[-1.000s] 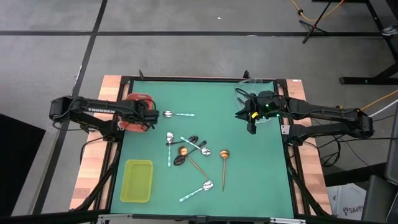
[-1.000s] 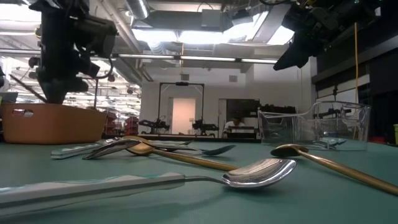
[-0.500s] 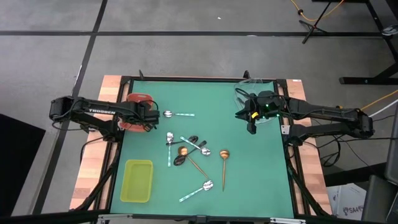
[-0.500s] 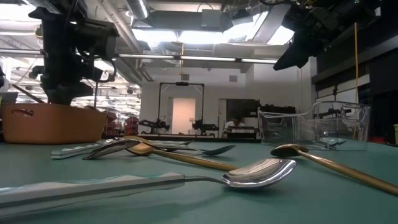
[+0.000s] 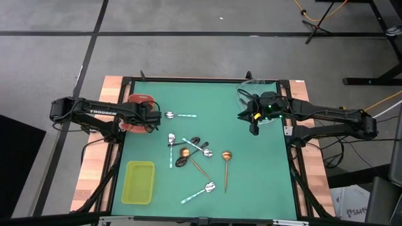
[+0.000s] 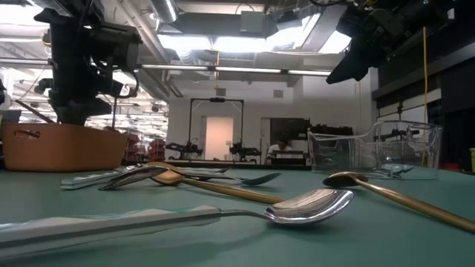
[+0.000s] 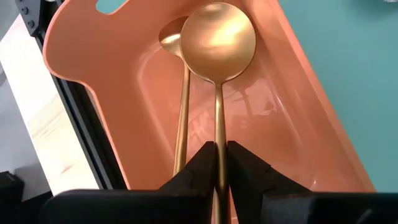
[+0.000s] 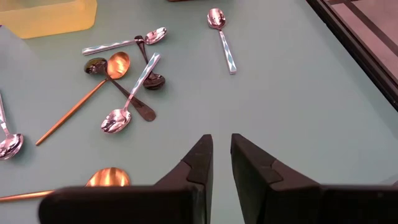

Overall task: Sort silverware by color (type)
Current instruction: Put the gold spoon into the orange bin

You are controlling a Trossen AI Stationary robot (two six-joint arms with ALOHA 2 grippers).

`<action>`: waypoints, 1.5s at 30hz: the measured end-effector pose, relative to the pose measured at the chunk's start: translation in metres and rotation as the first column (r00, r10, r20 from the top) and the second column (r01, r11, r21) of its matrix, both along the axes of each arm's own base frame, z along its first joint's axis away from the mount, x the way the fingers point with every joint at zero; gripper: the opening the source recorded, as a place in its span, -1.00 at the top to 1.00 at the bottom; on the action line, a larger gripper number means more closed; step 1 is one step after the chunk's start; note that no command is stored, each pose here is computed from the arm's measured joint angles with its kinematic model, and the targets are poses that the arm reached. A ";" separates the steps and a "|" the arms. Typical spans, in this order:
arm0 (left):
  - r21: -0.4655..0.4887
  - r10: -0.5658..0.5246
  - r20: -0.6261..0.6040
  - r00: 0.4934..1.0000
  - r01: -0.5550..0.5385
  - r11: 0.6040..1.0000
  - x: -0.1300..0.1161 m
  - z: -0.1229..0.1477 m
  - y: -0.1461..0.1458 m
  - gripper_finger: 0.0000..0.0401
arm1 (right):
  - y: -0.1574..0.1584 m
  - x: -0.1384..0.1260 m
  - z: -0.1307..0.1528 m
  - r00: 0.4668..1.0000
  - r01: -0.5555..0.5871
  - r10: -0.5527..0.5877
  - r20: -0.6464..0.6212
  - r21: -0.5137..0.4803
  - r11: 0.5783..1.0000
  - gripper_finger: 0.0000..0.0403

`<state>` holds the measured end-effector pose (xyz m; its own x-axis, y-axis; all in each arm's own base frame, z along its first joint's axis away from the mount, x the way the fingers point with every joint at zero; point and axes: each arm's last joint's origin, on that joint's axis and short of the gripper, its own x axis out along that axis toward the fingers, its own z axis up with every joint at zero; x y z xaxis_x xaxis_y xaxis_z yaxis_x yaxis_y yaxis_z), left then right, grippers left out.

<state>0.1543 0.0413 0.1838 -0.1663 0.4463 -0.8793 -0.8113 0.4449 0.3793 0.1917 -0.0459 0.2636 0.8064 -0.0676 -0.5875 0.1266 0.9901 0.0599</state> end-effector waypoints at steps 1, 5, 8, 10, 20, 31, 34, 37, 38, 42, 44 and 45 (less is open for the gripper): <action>0.000 0.000 0.000 1.000 0.000 1.000 0.000 0.000 0.000 0.84 | 0.000 0.000 0.000 1.000 0.000 0.000 0.000 0.000 1.000 0.75; 0.000 0.000 0.000 1.000 0.000 1.000 0.000 0.000 0.000 0.83 | 0.000 0.000 0.000 1.000 0.000 0.000 0.000 0.000 1.000 0.75; 0.000 0.000 0.000 1.000 0.000 1.000 0.000 0.000 0.000 0.83 | 0.000 0.000 0.000 1.000 0.000 0.000 0.000 0.000 1.000 0.75; 0.000 0.000 0.000 1.000 0.000 1.000 0.000 0.000 0.000 0.83 | 0.000 0.000 0.000 1.000 0.000 0.000 0.000 0.000 1.000 0.75; 0.003 0.000 -0.001 1.000 0.000 1.000 0.000 0.000 0.000 0.62 | 0.000 0.000 0.000 1.000 0.000 0.000 0.000 0.000 1.000 0.75; 0.007 0.000 0.023 1.000 0.000 1.000 0.002 0.000 0.000 0.38 | 0.000 0.000 0.000 1.000 0.000 0.000 0.000 0.000 1.000 0.75; 0.008 -0.001 0.030 1.000 0.000 1.000 0.003 0.000 0.001 0.36 | 0.000 0.000 0.000 1.000 0.000 0.000 0.000 0.000 1.000 0.75; 0.009 0.000 0.033 0.999 0.000 1.000 0.003 0.000 0.001 0.35 | 0.000 0.000 0.000 1.000 0.000 0.000 0.000 0.000 1.000 0.75; 0.009 0.000 0.033 0.999 0.000 1.000 0.003 0.000 0.001 0.35 | 0.000 0.000 0.000 1.000 0.000 0.000 0.000 0.000 1.000 0.75; 0.009 0.000 0.035 0.999 0.000 1.000 0.003 0.000 0.001 0.35 | 0.000 0.000 0.000 1.000 0.000 0.000 0.000 0.000 1.000 0.75; 0.009 0.000 0.035 0.999 0.000 1.000 0.003 0.000 0.001 0.35 | 0.000 0.000 0.000 1.000 0.000 0.000 0.000 0.000 1.000 0.75; 0.009 0.000 0.035 0.999 0.000 1.000 0.003 0.000 0.001 0.35 | 0.000 0.000 0.000 1.000 0.000 0.000 0.000 0.000 1.000 0.75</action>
